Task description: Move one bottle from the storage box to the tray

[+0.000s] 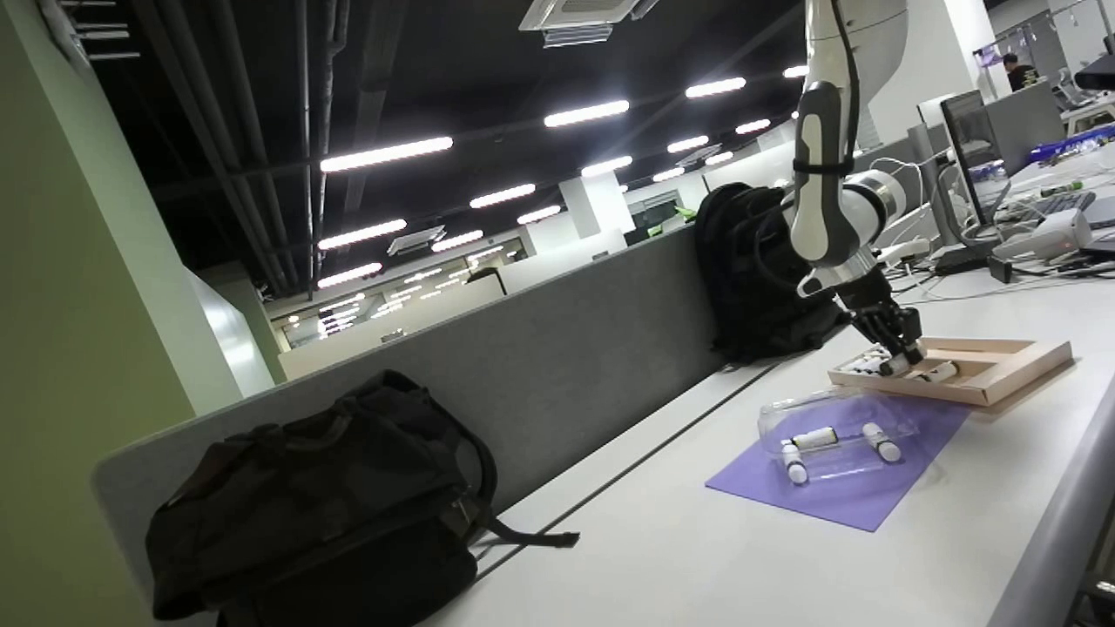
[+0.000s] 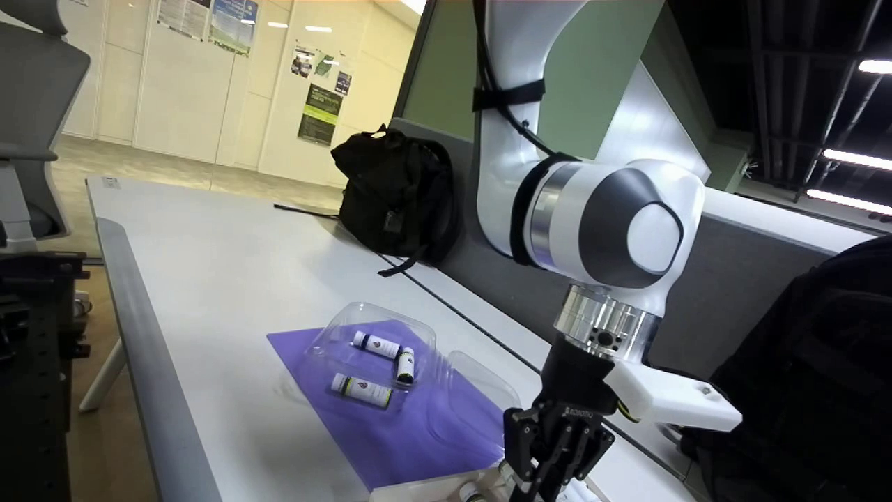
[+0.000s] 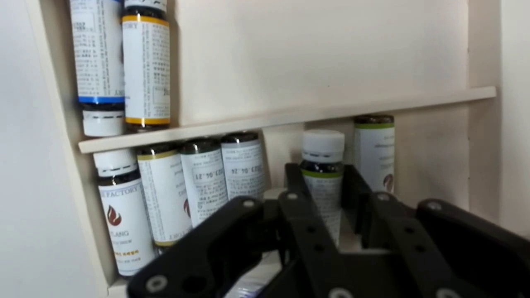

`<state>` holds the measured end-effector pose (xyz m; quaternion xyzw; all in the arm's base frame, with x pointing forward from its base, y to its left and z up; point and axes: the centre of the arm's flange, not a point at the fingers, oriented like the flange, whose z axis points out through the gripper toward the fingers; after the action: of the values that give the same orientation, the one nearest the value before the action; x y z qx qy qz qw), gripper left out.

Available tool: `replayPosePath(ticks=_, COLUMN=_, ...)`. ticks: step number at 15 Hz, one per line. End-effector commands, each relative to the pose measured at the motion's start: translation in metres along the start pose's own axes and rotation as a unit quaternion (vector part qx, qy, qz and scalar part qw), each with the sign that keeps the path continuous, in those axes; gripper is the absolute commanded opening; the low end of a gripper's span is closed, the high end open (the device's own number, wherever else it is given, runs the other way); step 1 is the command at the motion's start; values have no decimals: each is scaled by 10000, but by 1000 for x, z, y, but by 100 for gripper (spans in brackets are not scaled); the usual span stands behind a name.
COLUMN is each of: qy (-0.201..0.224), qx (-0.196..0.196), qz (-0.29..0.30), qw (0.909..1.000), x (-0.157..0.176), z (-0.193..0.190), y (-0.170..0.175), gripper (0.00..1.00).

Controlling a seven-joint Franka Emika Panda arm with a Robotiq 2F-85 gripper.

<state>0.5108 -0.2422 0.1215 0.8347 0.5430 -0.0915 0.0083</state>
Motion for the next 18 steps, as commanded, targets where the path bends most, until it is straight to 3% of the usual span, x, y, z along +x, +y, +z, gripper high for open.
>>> replayPosePath(ticks=1, qy=66, qx=-8, qz=84, qw=9999, x=2, z=-6, y=4, gripper=7)
replayPosePath(ticks=18, qy=103, qx=120, qz=71, qw=9998, x=-1, z=18, y=-5, gripper=7)
